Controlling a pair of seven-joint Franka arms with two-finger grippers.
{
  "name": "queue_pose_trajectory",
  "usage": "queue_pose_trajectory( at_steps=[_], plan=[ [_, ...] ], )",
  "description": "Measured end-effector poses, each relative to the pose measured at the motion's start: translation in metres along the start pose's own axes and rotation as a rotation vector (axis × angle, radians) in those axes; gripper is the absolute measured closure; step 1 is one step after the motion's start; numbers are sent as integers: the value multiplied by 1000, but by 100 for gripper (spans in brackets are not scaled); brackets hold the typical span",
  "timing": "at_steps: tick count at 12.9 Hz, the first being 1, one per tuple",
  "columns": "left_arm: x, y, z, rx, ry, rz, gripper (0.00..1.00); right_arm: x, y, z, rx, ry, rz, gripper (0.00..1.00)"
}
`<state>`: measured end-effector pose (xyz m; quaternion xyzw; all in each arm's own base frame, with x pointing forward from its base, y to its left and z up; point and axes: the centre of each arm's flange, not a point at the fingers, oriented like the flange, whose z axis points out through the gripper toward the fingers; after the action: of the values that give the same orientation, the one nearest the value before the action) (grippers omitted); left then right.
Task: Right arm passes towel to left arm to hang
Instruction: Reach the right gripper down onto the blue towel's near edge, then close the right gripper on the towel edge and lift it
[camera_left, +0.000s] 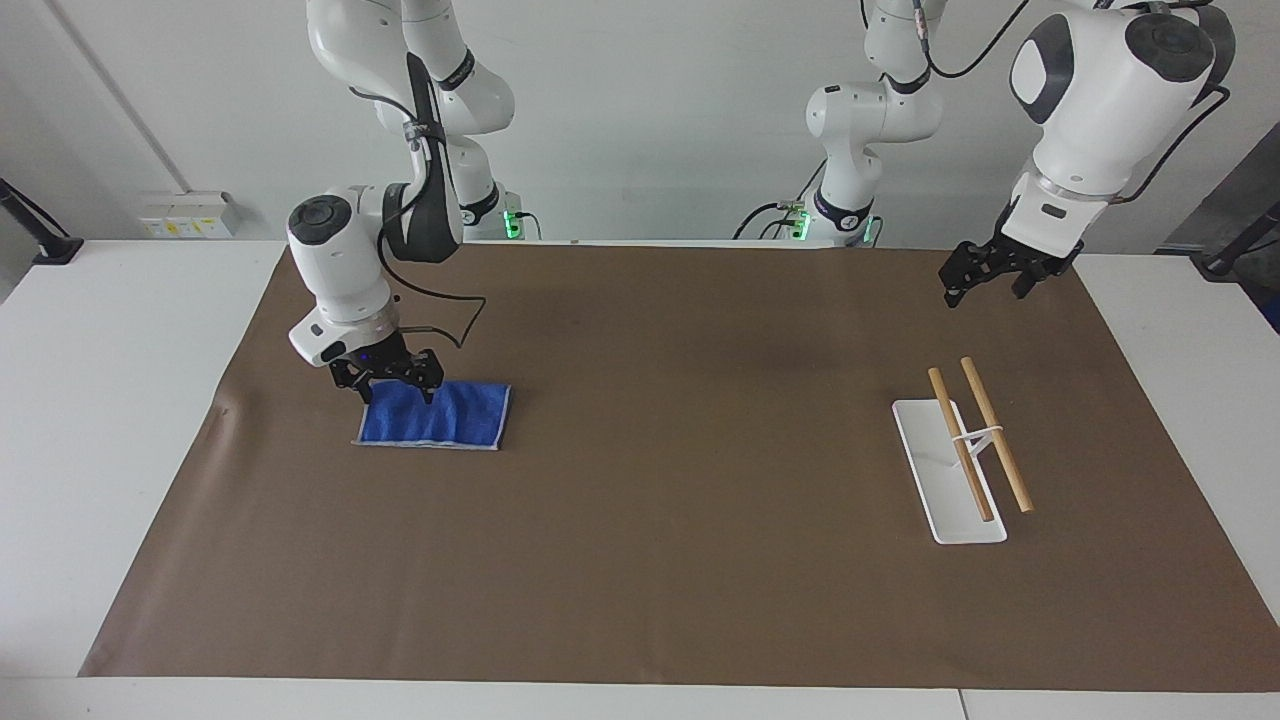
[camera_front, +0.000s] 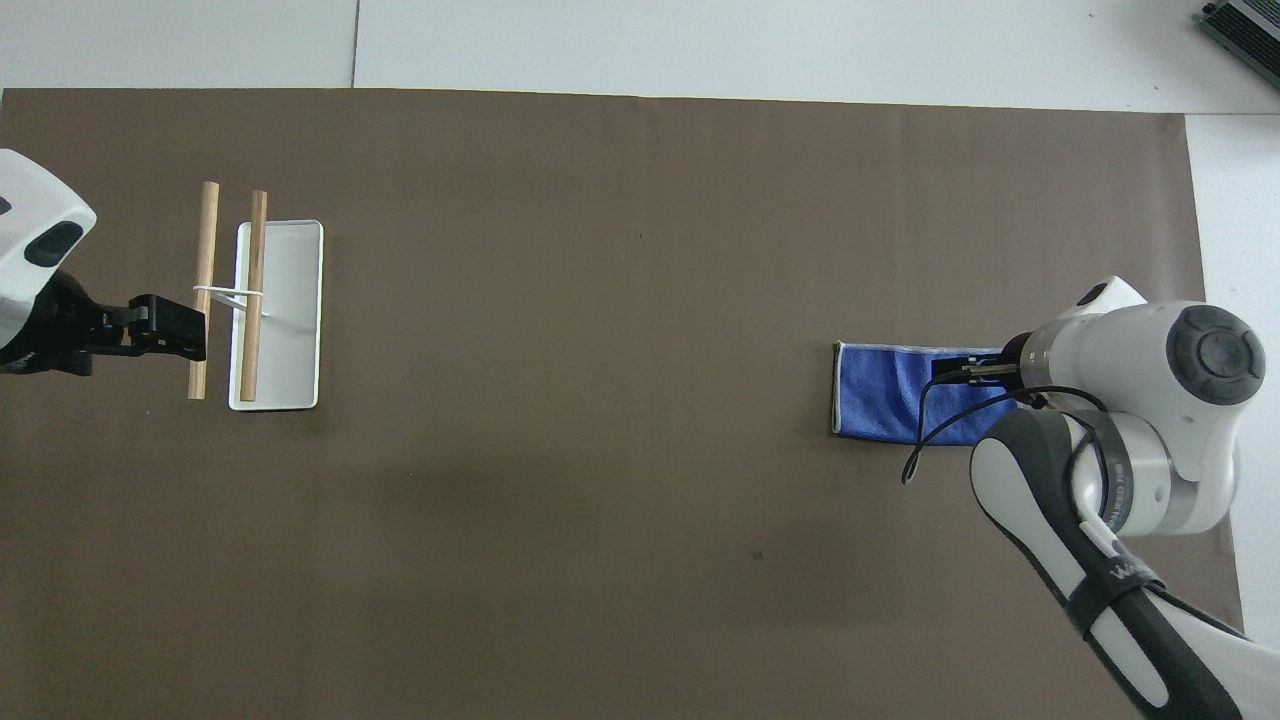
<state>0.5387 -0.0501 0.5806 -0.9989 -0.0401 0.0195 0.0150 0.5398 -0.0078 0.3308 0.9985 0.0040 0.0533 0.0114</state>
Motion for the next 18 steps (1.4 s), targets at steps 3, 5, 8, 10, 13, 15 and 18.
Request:
queue_pose_trajectory(
  at_steps=[3,5,8,10,13,15,18],
  plan=[
    [0,0,0,0,0,0,0,-11,-1,26,-2,18,-2,0],
    [0,0,0,0,0,0,0,-14,0,36,-2,31,0,0],
    [0,0,0,0,0,0,0,-17,2,46,29,35,19,0],
    [0,0,0,0,0,0,0,-17,3,48,44,34,9,0],
    [0,0,0,0,0,0,0,-19,3,50,46,29,-12,0],
    [0,0,0,0,0,0,0,-18,4,49,46,32,-21,21],
    [0,0,0,0,0,0,0,-16,3,46,48,41,-22,59]
  ],
)
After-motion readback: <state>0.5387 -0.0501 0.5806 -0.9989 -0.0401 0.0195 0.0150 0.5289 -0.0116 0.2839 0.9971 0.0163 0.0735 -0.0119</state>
